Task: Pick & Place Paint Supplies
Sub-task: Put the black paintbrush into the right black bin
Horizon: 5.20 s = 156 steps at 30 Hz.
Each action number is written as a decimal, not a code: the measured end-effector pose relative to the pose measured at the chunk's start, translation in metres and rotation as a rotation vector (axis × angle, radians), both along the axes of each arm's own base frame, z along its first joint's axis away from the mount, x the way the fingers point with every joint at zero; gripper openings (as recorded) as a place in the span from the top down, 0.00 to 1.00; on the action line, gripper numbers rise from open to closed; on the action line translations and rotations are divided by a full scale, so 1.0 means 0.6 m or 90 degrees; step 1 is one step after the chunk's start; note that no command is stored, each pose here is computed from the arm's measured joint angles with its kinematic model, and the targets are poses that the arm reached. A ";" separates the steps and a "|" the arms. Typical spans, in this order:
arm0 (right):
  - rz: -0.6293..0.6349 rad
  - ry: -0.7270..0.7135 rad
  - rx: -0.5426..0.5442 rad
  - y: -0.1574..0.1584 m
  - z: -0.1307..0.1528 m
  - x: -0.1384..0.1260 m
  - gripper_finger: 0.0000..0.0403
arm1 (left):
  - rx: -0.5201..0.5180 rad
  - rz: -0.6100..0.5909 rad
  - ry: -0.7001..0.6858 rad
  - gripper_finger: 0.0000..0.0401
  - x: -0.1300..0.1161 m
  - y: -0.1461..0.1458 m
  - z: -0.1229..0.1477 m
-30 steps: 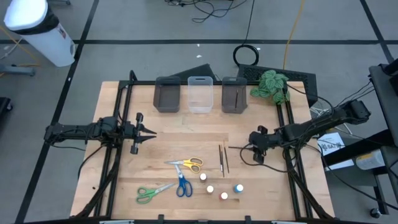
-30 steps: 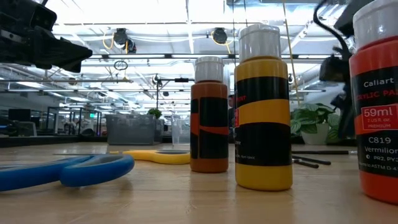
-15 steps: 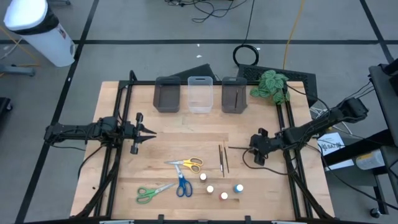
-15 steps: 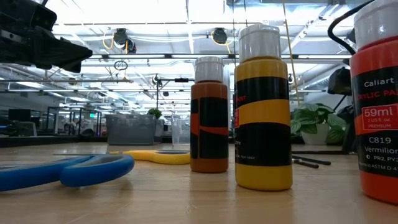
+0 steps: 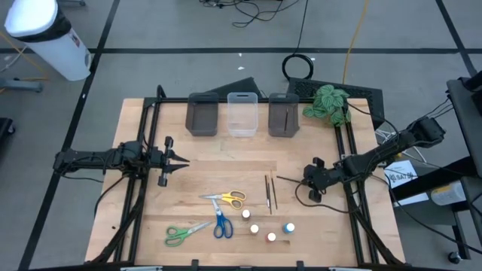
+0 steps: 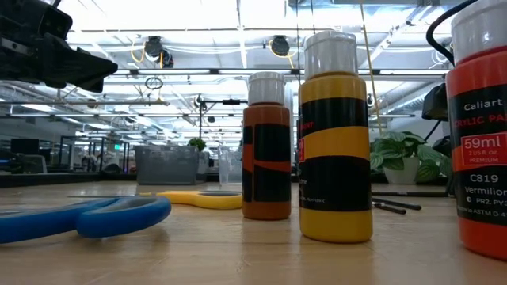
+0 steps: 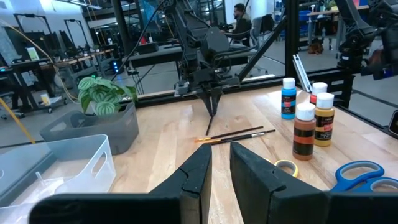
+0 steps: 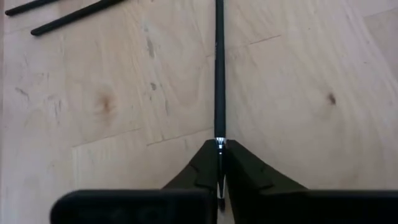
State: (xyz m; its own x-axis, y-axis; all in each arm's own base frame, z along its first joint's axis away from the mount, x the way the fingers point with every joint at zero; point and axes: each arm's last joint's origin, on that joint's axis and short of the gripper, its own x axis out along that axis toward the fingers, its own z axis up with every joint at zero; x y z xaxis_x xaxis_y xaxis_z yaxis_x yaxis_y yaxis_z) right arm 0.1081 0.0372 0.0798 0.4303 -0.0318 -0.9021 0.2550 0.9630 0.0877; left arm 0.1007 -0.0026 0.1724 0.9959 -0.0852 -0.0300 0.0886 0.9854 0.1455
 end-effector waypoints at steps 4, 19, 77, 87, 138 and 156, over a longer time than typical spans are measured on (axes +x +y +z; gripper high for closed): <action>-0.022 -0.001 -0.015 -0.002 -0.001 -0.002 0.99 | 0.000 0.000 0.000 0.82 0.000 0.000 0.000; -0.063 -0.199 -0.162 0.004 0.053 0.054 1.00 | 0.000 0.000 0.000 0.82 0.000 0.000 0.000; 0.142 -0.057 0.097 0.028 0.071 0.168 0.60 | 0.000 0.003 0.000 0.82 0.000 0.000 0.000; 0.054 -0.141 -0.080 0.008 0.117 0.155 0.63 | 0.000 0.004 0.000 0.82 0.000 0.000 0.000; 0.003 0.024 -0.052 -0.037 0.009 0.137 0.99 | 0.000 0.004 0.001 0.82 0.000 0.000 0.000; -0.027 -0.297 -0.083 -0.041 0.123 0.150 1.00 | 0.000 0.004 0.001 0.82 0.000 0.000 0.000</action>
